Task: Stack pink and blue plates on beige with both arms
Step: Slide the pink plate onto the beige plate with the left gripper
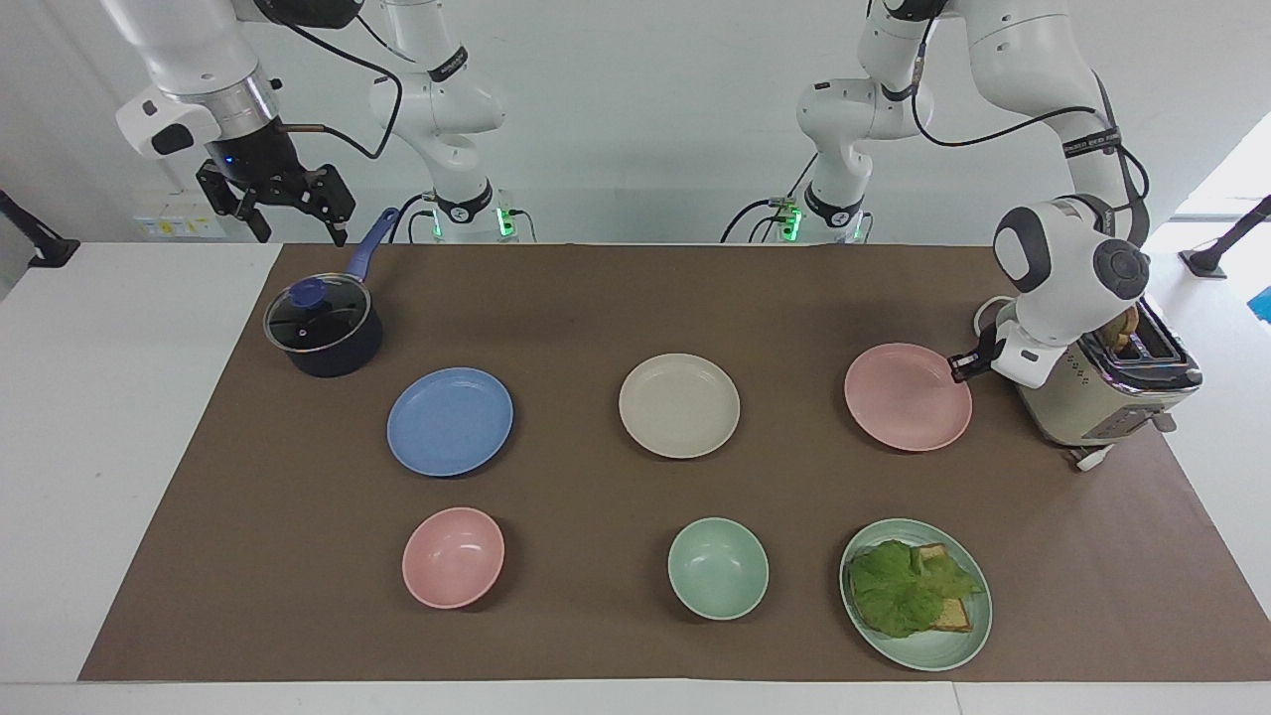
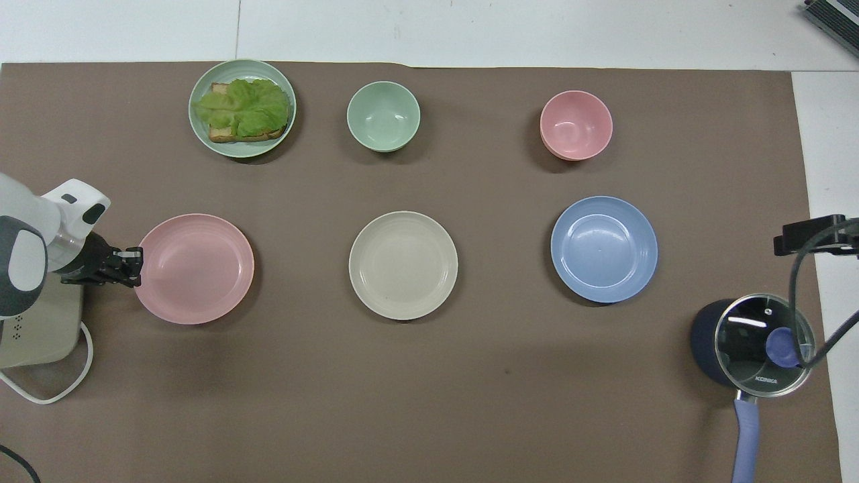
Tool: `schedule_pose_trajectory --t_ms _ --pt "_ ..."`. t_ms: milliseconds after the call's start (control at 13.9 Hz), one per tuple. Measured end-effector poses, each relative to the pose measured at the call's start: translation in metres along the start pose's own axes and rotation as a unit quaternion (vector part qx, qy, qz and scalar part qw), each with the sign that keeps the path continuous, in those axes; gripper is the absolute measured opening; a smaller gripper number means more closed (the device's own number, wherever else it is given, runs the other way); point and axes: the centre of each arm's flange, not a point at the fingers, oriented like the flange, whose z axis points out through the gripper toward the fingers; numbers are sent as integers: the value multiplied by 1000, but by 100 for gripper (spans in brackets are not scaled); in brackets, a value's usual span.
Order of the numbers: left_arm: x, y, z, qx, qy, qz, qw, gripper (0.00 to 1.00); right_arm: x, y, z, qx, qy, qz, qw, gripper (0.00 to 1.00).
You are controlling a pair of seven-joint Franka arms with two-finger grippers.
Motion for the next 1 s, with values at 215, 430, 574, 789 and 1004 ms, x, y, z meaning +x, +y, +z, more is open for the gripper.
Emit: schedule_pose_trajectory --t_ms 215,430,574,789,1004 --pt "-4 41 -28 -21 -4 25 999 4 0 0 0 0 0 0 1000 100" --pt "-14 92 -40 -43 -2 52 998 4 0 -2 -1 0 3 -2 1000 100" --pt "-25 127 -40 -50 -3 62 997 4 0 -2 -1 0 3 -2 1000 100" --pt "-46 190 -37 -64 -2 78 995 4 0 -2 0 0 2 -2 1000 100" --pt "-62 233 -37 -74 13 85 994 4 2 -2 10 0 -2 -2 1000 100"
